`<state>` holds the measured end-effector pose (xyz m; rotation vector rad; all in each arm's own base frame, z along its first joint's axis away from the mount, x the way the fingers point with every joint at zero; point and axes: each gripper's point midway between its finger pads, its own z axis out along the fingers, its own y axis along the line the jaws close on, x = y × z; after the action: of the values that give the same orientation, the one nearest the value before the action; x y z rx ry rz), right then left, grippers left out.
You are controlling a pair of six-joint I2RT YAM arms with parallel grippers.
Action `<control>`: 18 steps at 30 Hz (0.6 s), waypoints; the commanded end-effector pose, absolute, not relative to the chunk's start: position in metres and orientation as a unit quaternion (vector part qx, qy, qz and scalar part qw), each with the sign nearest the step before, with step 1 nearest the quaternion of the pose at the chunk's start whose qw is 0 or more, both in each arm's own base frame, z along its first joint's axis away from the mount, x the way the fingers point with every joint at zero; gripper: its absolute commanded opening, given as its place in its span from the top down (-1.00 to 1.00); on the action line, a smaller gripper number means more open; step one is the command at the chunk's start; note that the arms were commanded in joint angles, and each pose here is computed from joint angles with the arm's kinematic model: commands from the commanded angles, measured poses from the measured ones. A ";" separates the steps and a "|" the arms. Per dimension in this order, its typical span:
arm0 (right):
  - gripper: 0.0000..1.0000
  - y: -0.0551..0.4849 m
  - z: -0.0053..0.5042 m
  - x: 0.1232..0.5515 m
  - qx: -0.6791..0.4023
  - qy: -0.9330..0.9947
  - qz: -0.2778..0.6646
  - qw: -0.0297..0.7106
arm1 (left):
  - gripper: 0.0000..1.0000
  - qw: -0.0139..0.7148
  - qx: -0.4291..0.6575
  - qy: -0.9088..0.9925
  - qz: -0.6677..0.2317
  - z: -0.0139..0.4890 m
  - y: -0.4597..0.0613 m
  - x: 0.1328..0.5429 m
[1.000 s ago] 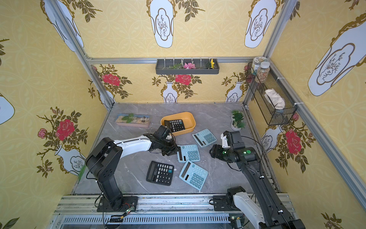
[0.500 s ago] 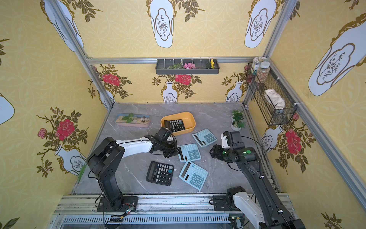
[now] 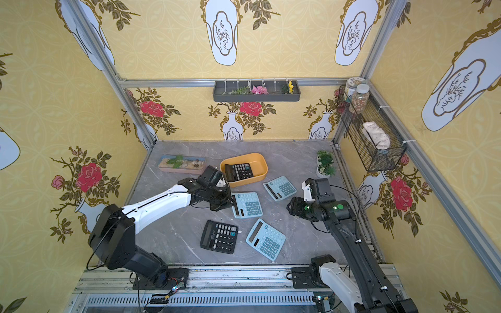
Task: Put the calculator in the storage box
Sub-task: Pick up the calculator at the center of the board, then place the calculator in the storage box.
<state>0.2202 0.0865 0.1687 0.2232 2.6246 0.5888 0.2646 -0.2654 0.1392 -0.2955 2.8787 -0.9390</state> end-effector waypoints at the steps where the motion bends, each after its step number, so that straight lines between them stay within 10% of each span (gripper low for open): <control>1: -0.27 0.089 0.176 0.227 0.072 0.945 0.219 0.233 | 1.00 0.061 -0.092 0.949 -0.296 0.159 -0.247 0.270; 18: -0.26 0.093 0.183 0.240 0.066 0.944 0.222 0.233 | 1.00 0.090 -0.104 0.930 -0.341 0.192 -0.289 0.440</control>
<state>0.2361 0.0915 0.1785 0.2054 2.6121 0.6082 0.4373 -0.2836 0.2011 -0.3127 2.7188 -0.9906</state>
